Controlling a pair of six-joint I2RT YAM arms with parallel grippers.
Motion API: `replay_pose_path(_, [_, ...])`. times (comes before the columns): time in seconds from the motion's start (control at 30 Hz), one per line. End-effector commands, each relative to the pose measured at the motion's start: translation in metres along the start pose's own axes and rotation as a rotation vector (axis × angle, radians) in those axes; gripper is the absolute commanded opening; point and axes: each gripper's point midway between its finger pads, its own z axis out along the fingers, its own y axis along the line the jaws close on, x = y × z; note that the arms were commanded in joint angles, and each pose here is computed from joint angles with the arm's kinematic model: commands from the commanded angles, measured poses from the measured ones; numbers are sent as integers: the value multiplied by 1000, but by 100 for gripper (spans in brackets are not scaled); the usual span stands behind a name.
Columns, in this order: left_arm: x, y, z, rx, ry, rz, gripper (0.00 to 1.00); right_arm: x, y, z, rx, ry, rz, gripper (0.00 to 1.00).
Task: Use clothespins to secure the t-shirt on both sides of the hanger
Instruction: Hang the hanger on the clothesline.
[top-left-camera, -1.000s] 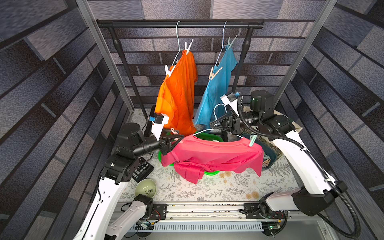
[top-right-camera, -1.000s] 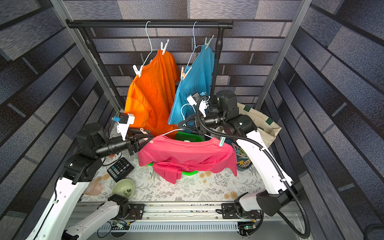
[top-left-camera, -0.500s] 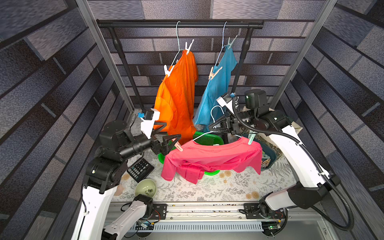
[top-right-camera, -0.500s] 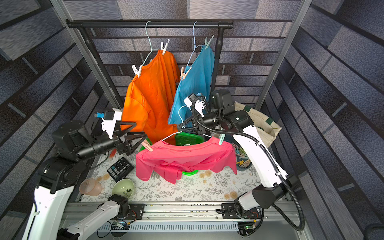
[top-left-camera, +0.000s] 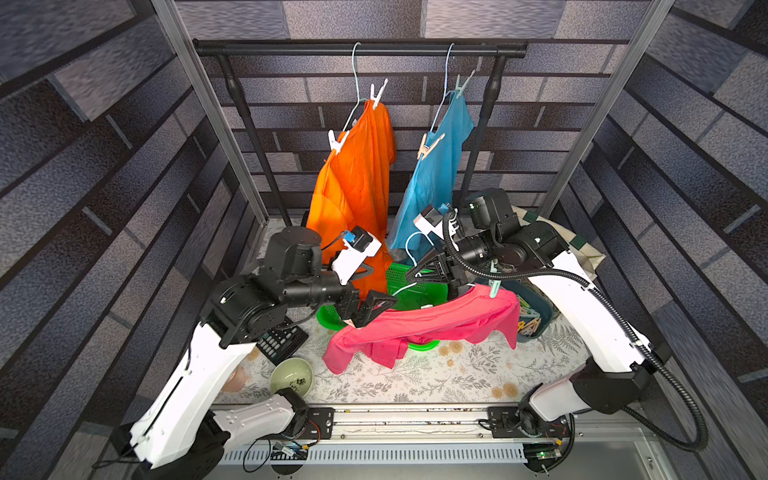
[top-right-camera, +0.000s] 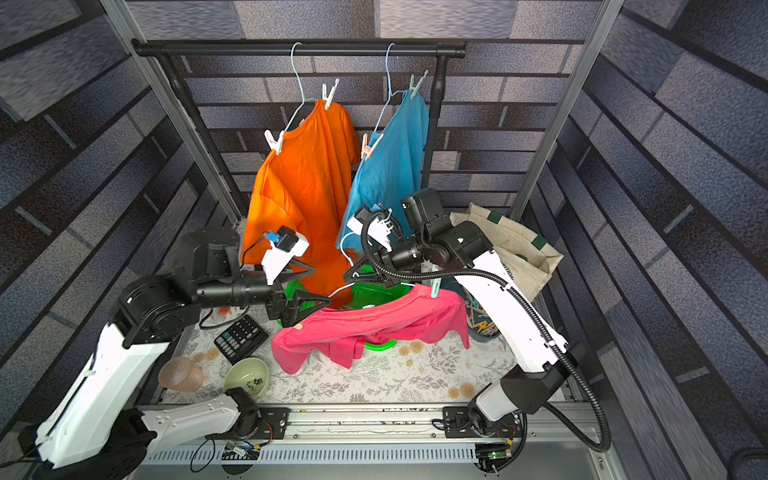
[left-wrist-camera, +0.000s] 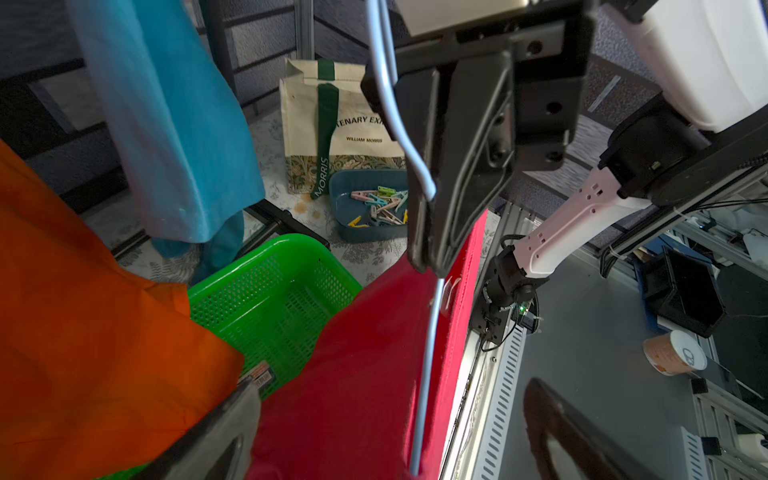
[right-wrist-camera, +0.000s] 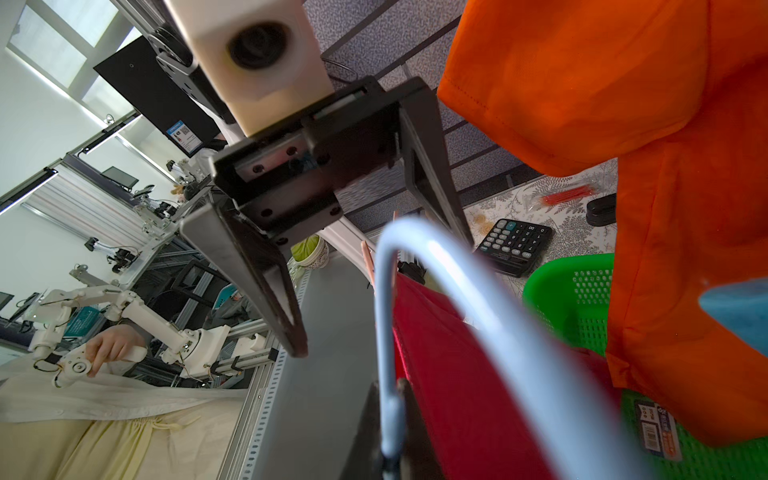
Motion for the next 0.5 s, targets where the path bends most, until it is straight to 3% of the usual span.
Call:
replay_pose_path(0.0, [8,-1,7,15,51,21,91,-2,9,0,-17,6,-29,0])
replay_pose_path(0.1, [3,-4,14,41,45,20,77,-1,9,1,-22,11,-29,0])
replay_pose_path(0.23, [-2,-5,19,52,31,17,49,-1,11,2,-36,9,-38,0])
replay_pose_path(0.37, [-5,-9,22,71,24,6,34,-2,11,2,-35,4,-50,0])
replay_pose_path(0.47, [-8,-13,21,80,10,-1,16,-5,9,2,-29,-3,-63,0])
